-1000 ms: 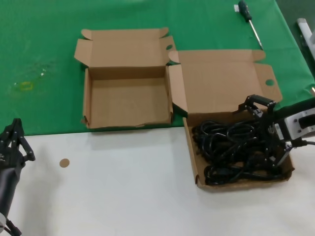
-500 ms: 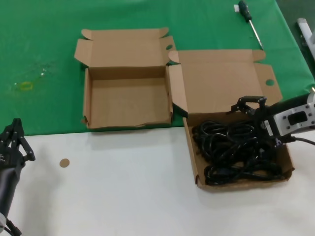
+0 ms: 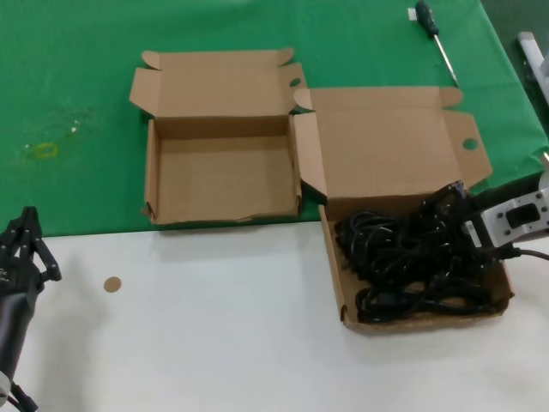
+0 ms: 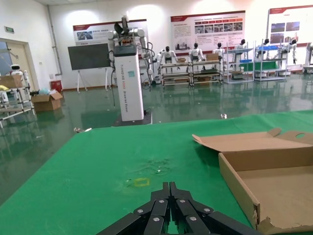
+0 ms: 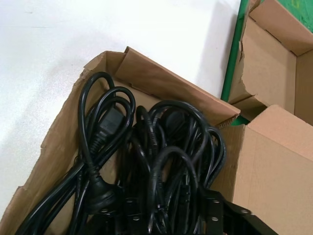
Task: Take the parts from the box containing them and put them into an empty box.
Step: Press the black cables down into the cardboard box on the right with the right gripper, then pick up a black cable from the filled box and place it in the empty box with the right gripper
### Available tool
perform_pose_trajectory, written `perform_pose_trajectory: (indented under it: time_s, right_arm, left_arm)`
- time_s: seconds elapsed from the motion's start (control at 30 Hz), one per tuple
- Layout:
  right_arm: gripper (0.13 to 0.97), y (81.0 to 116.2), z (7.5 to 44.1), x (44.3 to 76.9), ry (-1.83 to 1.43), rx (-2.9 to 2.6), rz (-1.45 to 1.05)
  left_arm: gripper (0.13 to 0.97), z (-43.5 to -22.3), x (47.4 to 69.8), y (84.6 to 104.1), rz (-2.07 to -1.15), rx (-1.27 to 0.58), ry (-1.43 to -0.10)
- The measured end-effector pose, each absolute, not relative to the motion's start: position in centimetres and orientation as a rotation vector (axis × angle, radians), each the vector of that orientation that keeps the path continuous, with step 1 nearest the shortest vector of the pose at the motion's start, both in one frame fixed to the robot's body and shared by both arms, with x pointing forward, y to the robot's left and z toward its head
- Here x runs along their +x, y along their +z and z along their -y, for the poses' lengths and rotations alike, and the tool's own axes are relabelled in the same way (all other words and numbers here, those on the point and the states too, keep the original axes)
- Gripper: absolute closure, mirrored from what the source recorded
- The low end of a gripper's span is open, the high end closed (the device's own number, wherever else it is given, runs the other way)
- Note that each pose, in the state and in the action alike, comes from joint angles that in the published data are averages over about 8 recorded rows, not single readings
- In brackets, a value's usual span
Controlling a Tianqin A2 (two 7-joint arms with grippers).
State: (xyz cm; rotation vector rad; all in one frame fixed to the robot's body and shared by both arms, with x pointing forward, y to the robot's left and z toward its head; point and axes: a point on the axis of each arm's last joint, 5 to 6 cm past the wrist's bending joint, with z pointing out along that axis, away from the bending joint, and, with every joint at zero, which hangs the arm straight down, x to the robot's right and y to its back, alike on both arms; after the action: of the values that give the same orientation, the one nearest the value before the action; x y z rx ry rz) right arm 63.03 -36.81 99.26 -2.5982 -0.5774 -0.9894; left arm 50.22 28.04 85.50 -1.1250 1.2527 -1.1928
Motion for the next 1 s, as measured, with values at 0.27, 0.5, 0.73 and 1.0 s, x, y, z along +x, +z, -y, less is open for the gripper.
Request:
perform_pose_trajectory:
  time_s: [0.27,0.5,0.73,1.0]
  right_arm:
    - [0.754,99.6,36.9,62.8,-0.992,-2.603,0.576]
    - [0.806,100.3,36.9,62.4,-0.991,-2.599,0.568]
    - [0.857,102.4,36.6,62.3,-0.985,-2.571,0.536]
    - [0.86,104.7,34.9,62.8,-0.986,-2.49,0.478]
  left_arm:
    - [0.945,-28.0,50.2,85.5,-1.253,-1.125,-1.193]
    - [0.945,-28.0,50.2,85.5,-1.253,-1.125,-1.193]
    - [0.945,-28.0,50.2,85.5,-1.253,-1.125,-1.193]
    - [0.945,-28.0,50.2,85.5,-1.253,-1.125,-1.193]
